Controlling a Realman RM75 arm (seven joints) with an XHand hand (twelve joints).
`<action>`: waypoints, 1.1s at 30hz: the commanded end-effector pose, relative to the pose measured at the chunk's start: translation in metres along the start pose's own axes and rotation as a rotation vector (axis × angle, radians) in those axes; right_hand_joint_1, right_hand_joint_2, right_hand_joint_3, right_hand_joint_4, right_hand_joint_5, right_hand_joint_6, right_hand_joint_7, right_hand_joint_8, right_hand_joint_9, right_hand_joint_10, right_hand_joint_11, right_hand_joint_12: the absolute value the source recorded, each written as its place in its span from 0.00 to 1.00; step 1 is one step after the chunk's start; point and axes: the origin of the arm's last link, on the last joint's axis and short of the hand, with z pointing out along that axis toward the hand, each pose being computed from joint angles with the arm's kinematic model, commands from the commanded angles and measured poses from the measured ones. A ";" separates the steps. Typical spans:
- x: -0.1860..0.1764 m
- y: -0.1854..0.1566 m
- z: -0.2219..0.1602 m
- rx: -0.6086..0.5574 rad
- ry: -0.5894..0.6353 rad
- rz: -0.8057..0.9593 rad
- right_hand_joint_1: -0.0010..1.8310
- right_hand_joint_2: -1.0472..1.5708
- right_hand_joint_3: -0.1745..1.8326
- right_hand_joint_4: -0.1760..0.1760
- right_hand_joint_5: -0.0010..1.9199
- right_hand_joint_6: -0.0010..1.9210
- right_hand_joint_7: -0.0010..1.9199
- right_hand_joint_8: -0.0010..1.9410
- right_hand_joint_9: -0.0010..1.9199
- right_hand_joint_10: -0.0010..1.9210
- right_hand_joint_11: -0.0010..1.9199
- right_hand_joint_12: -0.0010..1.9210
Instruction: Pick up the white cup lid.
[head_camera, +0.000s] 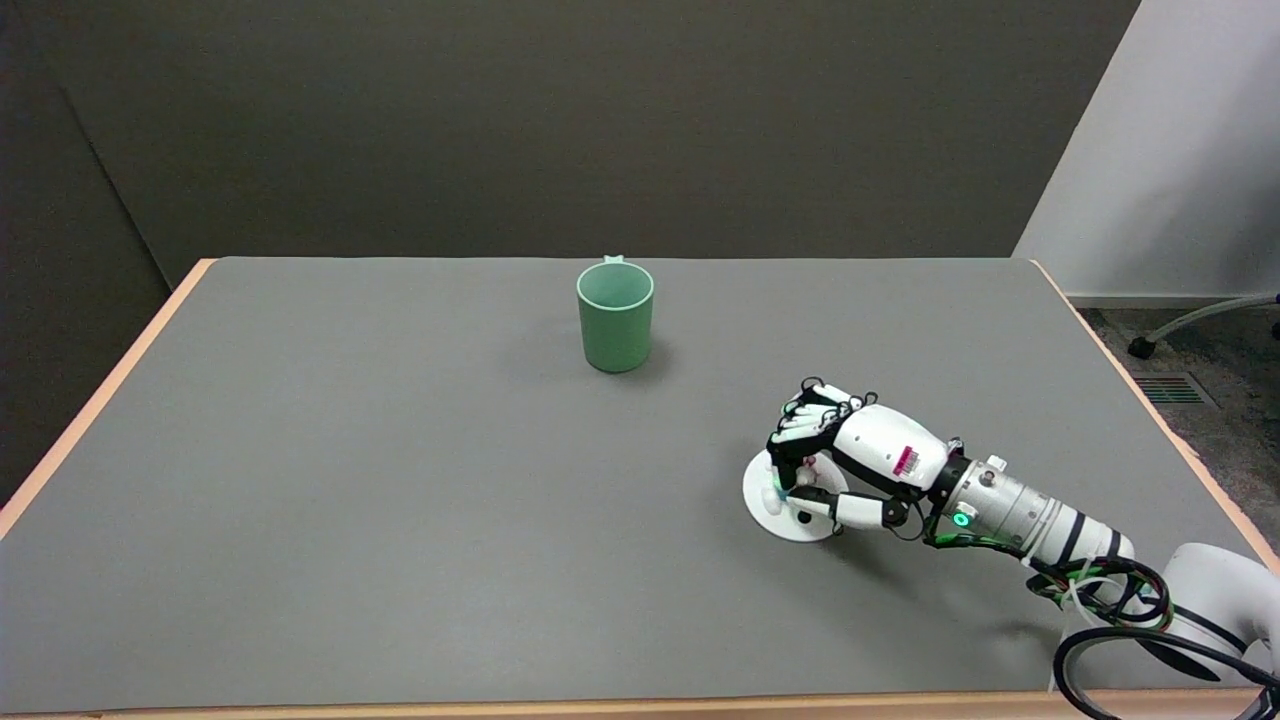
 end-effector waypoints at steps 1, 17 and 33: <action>0.027 -0.005 0.007 0.059 0.027 -0.083 0.61 0.87 0.14 0.58 0.36 0.71 0.37 0.77 0.23 0.45 0.00 0.58; 0.056 -0.012 0.021 0.117 0.031 -0.161 0.62 0.86 0.15 0.57 0.37 0.70 0.38 0.74 0.26 0.46 0.00 0.64; 0.079 -0.019 0.044 0.158 0.079 -0.183 0.62 0.86 0.14 0.57 0.36 0.70 0.39 0.74 0.28 0.45 0.00 0.66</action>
